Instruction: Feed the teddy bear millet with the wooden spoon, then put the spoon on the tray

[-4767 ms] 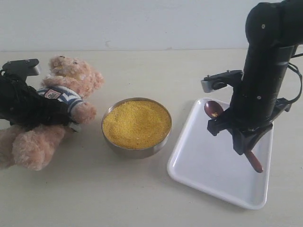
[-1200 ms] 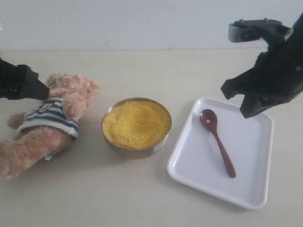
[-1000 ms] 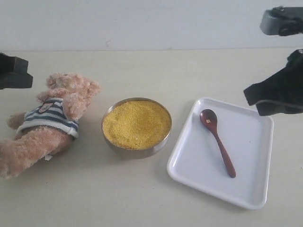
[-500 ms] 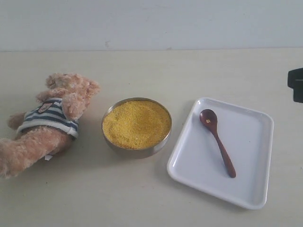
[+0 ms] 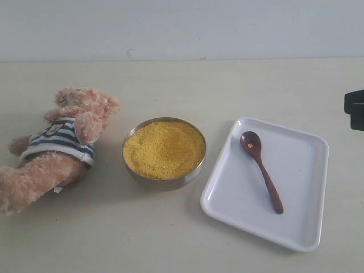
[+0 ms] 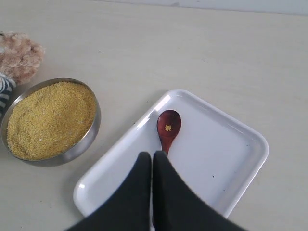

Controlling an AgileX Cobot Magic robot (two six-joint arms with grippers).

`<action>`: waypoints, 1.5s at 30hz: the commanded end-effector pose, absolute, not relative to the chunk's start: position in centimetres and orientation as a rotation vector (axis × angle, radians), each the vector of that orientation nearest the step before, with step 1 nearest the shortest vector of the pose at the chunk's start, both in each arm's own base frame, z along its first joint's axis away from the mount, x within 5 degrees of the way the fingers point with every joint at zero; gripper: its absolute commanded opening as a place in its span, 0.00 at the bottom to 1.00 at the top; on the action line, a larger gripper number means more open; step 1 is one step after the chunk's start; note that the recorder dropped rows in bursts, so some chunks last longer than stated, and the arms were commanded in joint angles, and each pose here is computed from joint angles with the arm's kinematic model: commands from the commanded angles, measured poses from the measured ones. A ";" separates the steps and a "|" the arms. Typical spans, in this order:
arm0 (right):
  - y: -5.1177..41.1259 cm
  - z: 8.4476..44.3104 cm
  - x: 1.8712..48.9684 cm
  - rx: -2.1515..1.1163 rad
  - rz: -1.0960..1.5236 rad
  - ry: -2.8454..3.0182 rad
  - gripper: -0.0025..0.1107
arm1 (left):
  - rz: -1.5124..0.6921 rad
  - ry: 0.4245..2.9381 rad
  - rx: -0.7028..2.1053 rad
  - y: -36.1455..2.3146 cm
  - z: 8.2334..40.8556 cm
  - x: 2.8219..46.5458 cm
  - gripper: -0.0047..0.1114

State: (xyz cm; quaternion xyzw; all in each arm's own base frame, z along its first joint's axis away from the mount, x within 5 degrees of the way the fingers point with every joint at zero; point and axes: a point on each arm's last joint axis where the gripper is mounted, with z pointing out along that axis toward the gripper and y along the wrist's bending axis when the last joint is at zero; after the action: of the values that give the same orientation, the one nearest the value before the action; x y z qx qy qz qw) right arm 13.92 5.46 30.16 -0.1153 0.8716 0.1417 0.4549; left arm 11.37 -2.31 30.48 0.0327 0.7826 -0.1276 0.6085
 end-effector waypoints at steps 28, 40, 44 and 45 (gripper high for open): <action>5.4 30.3 13.9 -0.278 0.347 2.125 0.02 | -0.038 1.806 -0.279 0.1 20.5 4.9 0.07; 5.4 30.3 13.9 -0.280 0.346 2.123 0.02 | -0.033 1.808 -0.313 0.5 18.2 5.3 0.07; 5.4 30.3 13.9 -0.277 0.348 2.124 0.02 | -0.031 1.801 -0.313 0.5 18.2 5.4 0.07; 5.4 30.3 13.9 -0.277 0.348 2.124 0.02 | -0.031 1.801 -0.313 0.5 18.2 5.4 0.07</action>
State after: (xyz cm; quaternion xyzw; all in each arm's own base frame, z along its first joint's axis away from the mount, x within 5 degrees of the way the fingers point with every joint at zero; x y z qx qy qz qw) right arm 14.00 5.47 30.28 -0.1132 0.8680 0.1431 0.4618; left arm 5.33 0.41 18.17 -0.1310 0.7858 -0.0135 0.6043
